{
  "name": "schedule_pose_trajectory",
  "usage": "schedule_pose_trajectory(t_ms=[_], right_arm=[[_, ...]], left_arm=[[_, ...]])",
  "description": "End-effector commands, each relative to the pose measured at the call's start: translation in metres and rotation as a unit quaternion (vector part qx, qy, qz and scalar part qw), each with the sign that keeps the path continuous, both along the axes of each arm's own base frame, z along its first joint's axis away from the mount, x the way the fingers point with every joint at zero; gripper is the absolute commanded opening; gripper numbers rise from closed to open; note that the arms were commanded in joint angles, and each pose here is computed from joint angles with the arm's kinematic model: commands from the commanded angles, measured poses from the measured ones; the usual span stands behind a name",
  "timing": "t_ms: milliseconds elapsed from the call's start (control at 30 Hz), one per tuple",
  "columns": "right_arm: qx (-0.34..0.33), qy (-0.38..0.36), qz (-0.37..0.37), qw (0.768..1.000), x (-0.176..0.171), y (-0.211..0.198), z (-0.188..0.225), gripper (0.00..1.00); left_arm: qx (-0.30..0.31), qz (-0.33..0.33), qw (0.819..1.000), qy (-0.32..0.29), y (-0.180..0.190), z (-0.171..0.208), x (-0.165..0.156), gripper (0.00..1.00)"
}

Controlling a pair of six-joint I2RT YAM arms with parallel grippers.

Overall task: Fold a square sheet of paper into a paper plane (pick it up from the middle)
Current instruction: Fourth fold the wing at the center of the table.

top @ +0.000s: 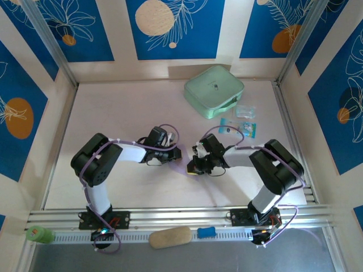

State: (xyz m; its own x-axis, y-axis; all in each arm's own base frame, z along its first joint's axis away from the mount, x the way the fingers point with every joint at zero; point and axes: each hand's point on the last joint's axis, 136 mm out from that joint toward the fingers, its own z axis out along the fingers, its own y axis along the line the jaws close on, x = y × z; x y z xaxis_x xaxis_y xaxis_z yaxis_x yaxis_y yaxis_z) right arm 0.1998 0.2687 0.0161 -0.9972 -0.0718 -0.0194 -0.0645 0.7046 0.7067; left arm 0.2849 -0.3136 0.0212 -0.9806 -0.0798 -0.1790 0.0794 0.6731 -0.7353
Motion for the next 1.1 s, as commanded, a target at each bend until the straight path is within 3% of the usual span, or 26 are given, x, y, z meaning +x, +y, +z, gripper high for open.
schedule_pose_trajectory(t_ms=[0,233,567,800,900,1067], right_arm=[[-0.003,0.024,0.006,1.000,-0.017,-0.010,0.000,0.00],[-0.031,0.072,-0.013,0.997,-0.049,-0.034,-0.035,0.00],[-0.023,0.062,-0.028,0.997,-0.058,-0.043,-0.029,0.00],[-0.056,0.061,-0.061,0.995,-0.066,-0.064,-0.035,0.00],[-0.055,0.048,-0.066,0.995,-0.060,-0.064,-0.023,0.00],[0.012,-0.001,-0.039,0.999,-0.039,-0.038,0.025,0.00]], left_arm=[[0.047,0.011,0.998,0.027,0.020,-0.030,-0.011,0.00],[0.044,0.011,0.999,0.030,0.020,-0.031,-0.011,0.00],[0.046,0.018,0.998,0.032,0.022,-0.031,-0.010,0.00],[0.044,0.020,0.998,0.034,0.023,-0.032,-0.010,0.00],[0.041,0.019,0.998,0.033,0.022,-0.030,-0.009,0.00],[0.038,0.018,0.999,0.030,0.021,-0.027,-0.009,0.00]])
